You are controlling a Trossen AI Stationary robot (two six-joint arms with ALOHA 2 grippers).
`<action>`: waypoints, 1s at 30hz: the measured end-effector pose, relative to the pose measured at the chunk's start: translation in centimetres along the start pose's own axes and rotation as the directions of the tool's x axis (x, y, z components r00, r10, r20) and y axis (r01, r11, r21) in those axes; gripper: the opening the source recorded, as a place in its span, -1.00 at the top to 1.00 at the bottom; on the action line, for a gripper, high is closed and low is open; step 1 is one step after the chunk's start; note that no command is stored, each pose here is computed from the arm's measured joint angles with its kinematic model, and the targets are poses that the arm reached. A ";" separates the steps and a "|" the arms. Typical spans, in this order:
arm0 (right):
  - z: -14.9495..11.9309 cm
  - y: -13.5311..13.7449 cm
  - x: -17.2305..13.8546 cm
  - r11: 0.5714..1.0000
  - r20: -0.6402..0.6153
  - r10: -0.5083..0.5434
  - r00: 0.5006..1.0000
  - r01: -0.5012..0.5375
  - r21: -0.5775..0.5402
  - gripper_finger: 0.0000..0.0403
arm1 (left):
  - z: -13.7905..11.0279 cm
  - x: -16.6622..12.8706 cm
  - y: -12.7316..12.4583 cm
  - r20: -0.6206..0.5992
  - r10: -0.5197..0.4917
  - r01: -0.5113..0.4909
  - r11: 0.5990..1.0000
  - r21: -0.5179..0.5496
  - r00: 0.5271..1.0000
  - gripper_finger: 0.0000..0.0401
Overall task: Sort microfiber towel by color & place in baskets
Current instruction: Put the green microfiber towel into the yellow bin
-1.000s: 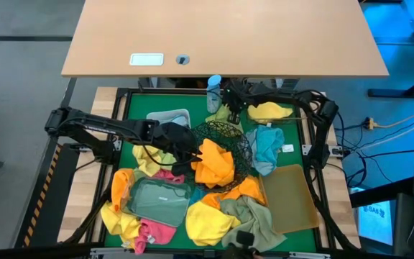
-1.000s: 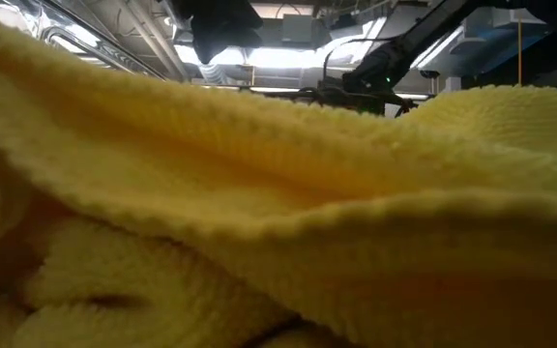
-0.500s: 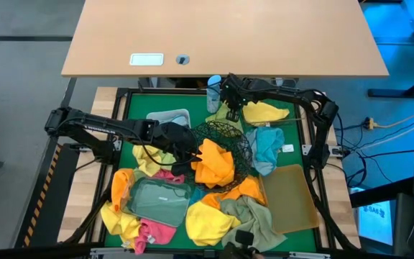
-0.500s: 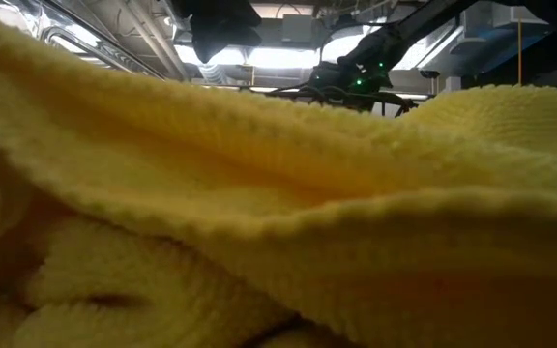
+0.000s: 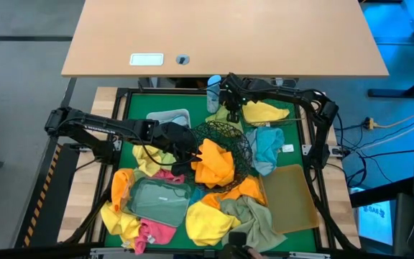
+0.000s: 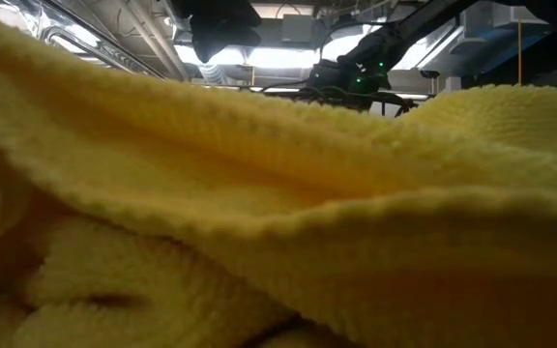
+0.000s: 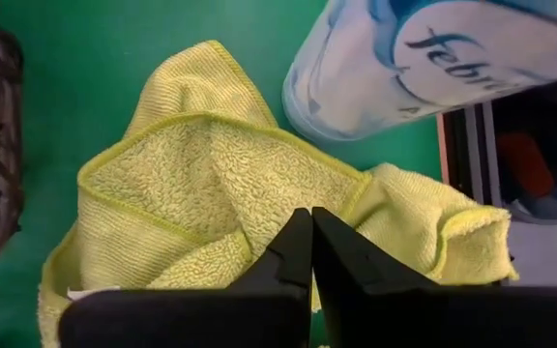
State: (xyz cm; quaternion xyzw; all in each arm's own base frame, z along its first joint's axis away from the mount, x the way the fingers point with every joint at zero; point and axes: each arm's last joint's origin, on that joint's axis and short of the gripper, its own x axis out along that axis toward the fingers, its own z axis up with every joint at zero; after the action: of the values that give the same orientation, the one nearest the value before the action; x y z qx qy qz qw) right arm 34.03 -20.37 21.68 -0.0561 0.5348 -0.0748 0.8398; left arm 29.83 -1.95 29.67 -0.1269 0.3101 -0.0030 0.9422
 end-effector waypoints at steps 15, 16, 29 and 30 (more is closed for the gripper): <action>-0.4 -0.6 2.3 0.997 -0.066 -0.078 0.995 0.078 0.001 0.13 | 0.0 0.0 0.0 0.000 0.000 0.000 1.000 0.000 1.000 0.41; -0.5 -0.5 2.7 0.997 -0.076 -0.072 0.995 0.072 0.003 0.11 | 0.0 0.0 0.0 0.001 -0.001 0.001 1.000 0.000 1.000 0.41; -1.9 -0.1 6.9 1.000 -0.188 -0.016 0.982 0.017 0.005 0.08 | 0.0 0.0 0.0 0.001 -0.001 0.001 1.000 0.000 1.000 0.41; -1.9 -0.1 7.0 1.000 -0.193 -0.020 0.981 0.021 0.004 0.08 | 0.0 0.0 0.0 0.001 -0.001 0.001 1.000 0.000 1.000 0.41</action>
State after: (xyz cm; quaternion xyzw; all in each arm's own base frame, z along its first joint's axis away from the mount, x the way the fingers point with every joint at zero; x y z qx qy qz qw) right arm 35.22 -21.77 14.66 -0.0516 0.6127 -0.0901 0.7835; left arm 29.83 -1.95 29.68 -0.1270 0.3094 -0.0033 0.9424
